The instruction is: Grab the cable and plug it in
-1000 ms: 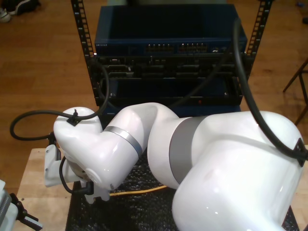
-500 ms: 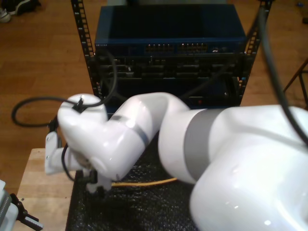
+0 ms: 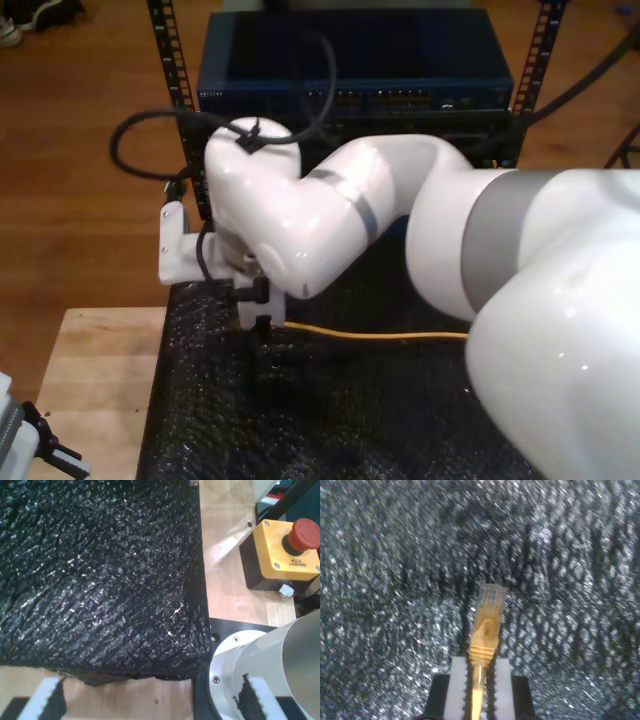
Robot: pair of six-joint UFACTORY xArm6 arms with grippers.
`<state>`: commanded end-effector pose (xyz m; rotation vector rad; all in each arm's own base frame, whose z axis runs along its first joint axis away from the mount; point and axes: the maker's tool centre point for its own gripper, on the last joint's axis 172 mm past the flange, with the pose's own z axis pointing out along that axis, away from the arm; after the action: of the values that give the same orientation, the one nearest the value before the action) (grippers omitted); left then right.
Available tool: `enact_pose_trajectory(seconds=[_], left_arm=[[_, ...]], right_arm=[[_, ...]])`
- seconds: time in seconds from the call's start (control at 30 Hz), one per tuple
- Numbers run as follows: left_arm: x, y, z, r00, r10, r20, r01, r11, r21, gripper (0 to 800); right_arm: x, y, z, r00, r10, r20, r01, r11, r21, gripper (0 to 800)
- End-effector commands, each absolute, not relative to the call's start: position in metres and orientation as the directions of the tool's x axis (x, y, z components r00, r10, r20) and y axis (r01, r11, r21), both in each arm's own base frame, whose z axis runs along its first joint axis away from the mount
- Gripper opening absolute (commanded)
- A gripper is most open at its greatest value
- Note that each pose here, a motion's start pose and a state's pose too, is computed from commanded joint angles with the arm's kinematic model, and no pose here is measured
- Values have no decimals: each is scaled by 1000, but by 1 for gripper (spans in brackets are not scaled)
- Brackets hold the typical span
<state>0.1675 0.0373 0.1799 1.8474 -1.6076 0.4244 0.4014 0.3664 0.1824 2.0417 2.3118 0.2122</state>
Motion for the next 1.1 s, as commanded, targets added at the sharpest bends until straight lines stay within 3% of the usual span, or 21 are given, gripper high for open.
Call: enact_pose_trajectory(seconds=[0.2, 0.57, 0.83, 1.1], left_arm=[[176, 35, 186, 180, -759, 625, -970, -33, 239, 800], [202, -29, 210, 156, -726, 669, -959, 50, 278, 800], [233, -72, 229, 187, -643, 743, -958, 48, 283, 800], [243, -73, 230, 203, -626, 753, -958, 32, 286, 800]], right_arm=[[395, 347, 197, -109, 987, 116, 993, 103, 60, 4], [394, 298, 226, -33, 979, 199, 999, 33, 3, 4], [384, 270, 232, 20, 960, 280, 998, -1, -67, 4], [378, 263, 224, 20, 959, 282, 997, 3, -80, 4]])
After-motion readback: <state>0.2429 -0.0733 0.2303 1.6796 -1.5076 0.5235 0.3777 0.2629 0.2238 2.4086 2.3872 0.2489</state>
